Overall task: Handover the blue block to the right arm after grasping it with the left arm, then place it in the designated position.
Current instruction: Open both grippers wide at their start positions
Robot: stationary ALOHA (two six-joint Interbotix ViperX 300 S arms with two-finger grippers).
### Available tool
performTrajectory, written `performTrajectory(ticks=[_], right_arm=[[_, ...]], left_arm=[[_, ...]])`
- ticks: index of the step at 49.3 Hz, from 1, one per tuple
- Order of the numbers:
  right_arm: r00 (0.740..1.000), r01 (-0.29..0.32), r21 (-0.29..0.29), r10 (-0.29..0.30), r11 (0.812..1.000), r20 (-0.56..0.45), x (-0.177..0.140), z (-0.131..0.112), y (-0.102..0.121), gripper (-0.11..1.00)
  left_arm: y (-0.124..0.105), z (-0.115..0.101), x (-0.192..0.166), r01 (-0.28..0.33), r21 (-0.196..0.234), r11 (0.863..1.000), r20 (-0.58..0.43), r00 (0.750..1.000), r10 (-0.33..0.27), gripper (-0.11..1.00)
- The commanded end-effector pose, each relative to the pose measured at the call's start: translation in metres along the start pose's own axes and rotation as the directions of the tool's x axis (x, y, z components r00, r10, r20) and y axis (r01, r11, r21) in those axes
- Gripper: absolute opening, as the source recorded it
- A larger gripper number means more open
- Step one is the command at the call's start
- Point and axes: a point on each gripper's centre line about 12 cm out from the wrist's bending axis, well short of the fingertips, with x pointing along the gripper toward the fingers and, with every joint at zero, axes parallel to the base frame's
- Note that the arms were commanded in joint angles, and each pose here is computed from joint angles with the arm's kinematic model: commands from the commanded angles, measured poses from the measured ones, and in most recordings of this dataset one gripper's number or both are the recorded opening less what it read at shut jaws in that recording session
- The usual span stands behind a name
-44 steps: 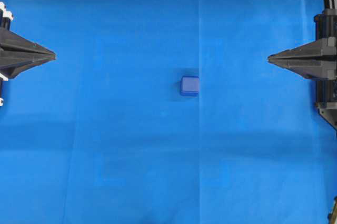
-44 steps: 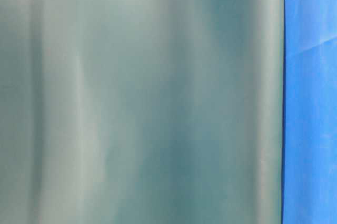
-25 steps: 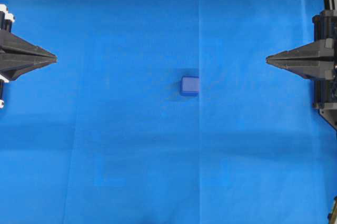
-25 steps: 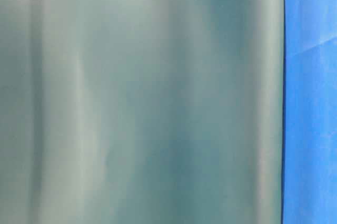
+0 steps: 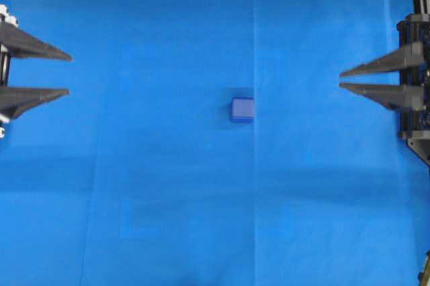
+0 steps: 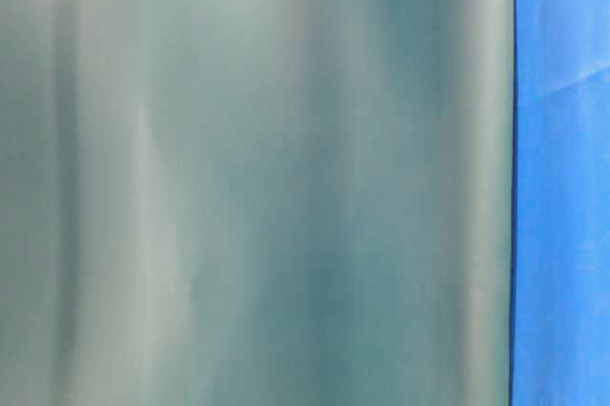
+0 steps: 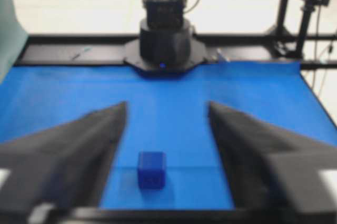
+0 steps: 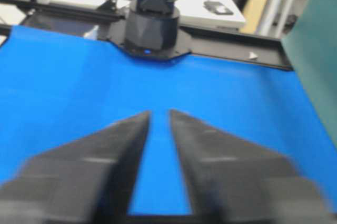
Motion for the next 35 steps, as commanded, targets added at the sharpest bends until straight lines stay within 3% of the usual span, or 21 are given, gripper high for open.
performTrajectory(ticks=[1,6,9,12,35], right_arm=[[1.0,0.009,0.012,-0.009,1.0,0.029,0.003,0.011,-0.002,0.37],[0.999,0.021,0.013,-0.021,1.0,0.029,0.003,0.01,-0.004,0.71],[0.999,0.029,0.013,-0.029,1.0,0.03,0.003,0.01,-0.006,0.86],[0.999,0.035,0.013,-0.035,0.999,0.03,0.003,0.01,-0.007,0.95],[0.999,0.037,0.016,-0.037,0.999,0.037,0.004,0.01,-0.007,0.97]], left_arm=[[-0.001,0.004,0.002,0.004,-0.003,1.0,0.012,1.0,-0.004,0.66],[-0.001,0.004,0.002,0.004,-0.011,1.0,0.014,1.0,-0.004,0.89],[-0.001,0.004,0.002,0.004,-0.013,1.0,0.014,1.0,-0.004,0.92],[-0.001,0.004,0.002,0.004,-0.013,1.0,0.014,1.0,-0.004,0.91],[-0.001,-0.001,0.014,0.005,-0.011,1.0,0.011,1.0,-0.005,0.91]])
